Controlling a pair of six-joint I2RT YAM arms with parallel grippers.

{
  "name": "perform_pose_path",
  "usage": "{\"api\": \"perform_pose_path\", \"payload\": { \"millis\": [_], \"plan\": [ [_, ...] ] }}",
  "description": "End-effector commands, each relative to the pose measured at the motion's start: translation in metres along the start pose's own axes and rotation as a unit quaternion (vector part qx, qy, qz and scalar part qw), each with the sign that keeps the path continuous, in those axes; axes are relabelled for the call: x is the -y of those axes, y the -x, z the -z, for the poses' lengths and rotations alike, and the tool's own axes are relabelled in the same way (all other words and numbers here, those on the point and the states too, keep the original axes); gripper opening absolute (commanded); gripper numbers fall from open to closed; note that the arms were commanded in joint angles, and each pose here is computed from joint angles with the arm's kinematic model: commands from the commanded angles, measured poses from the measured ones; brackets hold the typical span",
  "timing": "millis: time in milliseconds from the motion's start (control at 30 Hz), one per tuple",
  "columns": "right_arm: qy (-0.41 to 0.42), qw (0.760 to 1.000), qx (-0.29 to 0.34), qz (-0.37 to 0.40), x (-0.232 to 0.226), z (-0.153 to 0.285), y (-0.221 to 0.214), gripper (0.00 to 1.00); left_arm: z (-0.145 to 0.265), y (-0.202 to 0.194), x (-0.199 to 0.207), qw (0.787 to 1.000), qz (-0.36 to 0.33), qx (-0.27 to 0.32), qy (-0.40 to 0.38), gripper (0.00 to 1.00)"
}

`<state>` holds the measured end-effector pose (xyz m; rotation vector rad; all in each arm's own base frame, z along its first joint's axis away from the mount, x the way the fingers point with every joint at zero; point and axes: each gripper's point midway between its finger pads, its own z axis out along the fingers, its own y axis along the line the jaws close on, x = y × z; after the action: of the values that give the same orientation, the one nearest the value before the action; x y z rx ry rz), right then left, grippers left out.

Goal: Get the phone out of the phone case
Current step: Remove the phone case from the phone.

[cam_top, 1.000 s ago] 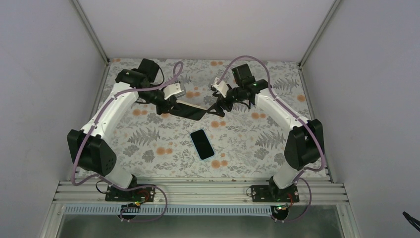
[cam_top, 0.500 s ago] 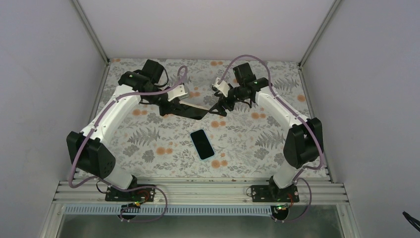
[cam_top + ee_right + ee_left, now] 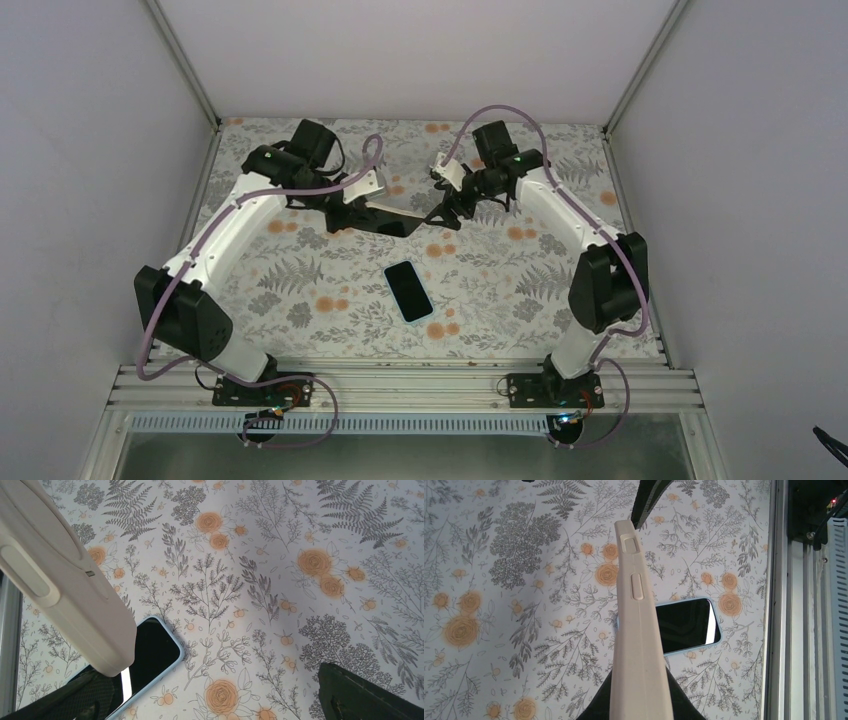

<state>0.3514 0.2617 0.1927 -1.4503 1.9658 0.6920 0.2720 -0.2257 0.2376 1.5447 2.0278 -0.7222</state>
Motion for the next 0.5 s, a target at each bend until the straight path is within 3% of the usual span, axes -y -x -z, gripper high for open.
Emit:
{"api": "perform_pose_path", "payload": {
  "millis": [0, 467],
  "plan": [
    [-0.160, 0.987, -0.003, 0.033, 0.089, 0.031, 0.005, 1.00, 0.016, 0.012, 0.085, 0.990, 0.001, 0.031, -0.135, 0.02],
    [-0.183, 0.983, -0.013, 0.022, 0.112, 0.040, -0.011, 1.00, 0.019, 0.015, 0.090, 0.990, -0.004, 0.035, -0.137, 0.02]
  ]
}}
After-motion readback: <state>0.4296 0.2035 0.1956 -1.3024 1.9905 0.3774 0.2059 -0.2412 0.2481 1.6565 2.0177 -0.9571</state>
